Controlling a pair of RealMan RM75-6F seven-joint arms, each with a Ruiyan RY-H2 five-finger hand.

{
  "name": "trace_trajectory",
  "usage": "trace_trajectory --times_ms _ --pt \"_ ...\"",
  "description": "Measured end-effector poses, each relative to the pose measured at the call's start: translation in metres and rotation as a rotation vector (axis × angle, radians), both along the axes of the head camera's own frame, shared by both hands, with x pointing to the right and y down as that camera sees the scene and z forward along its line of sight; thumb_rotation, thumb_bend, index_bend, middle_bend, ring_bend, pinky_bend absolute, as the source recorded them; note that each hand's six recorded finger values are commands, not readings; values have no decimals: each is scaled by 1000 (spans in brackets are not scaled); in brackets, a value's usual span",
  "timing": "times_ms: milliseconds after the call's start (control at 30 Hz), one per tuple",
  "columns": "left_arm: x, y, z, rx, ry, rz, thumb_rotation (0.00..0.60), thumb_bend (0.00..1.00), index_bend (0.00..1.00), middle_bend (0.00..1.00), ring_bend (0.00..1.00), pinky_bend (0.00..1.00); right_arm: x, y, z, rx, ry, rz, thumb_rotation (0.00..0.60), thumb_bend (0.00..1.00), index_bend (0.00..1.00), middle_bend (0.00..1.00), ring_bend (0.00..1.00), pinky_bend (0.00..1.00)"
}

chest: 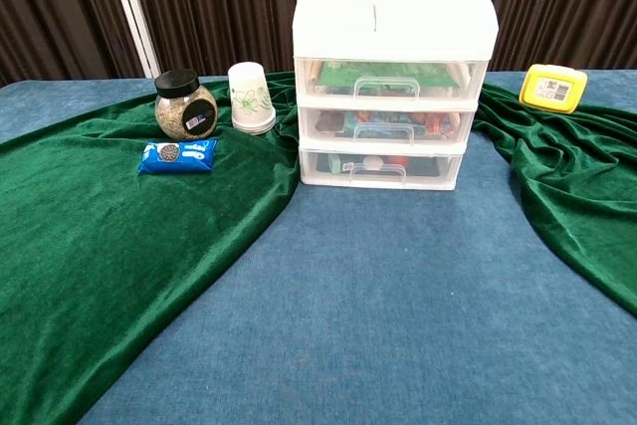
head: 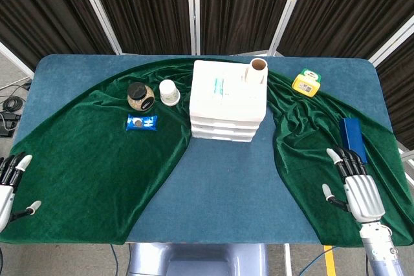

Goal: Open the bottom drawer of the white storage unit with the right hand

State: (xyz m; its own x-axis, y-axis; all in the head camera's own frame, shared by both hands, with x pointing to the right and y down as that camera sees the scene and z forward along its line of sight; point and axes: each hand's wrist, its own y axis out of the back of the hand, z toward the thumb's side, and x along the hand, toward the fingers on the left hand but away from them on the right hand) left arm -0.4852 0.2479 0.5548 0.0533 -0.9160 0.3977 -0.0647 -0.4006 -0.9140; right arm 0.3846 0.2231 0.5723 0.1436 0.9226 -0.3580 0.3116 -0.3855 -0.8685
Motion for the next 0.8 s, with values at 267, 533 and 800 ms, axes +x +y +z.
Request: trace_trajectory --times_ms 267,533,800 --pt "1 0 -1 3 4 2 600 123 0 0 0 0 -2 0 0 -11 -15 -4 600 318 50 0 0 0" --pt "-1 -1 -3 11 10 -6 600 123 0 0 0 0 -9 -4 -1 -27 -79 1 600 318 71 1 0 0" --pt "-2 -2 -8 24 18 -10 600 124 0 0 0 0 -56 -12 9 -197 -416 28 600 326 211 713 783 645"
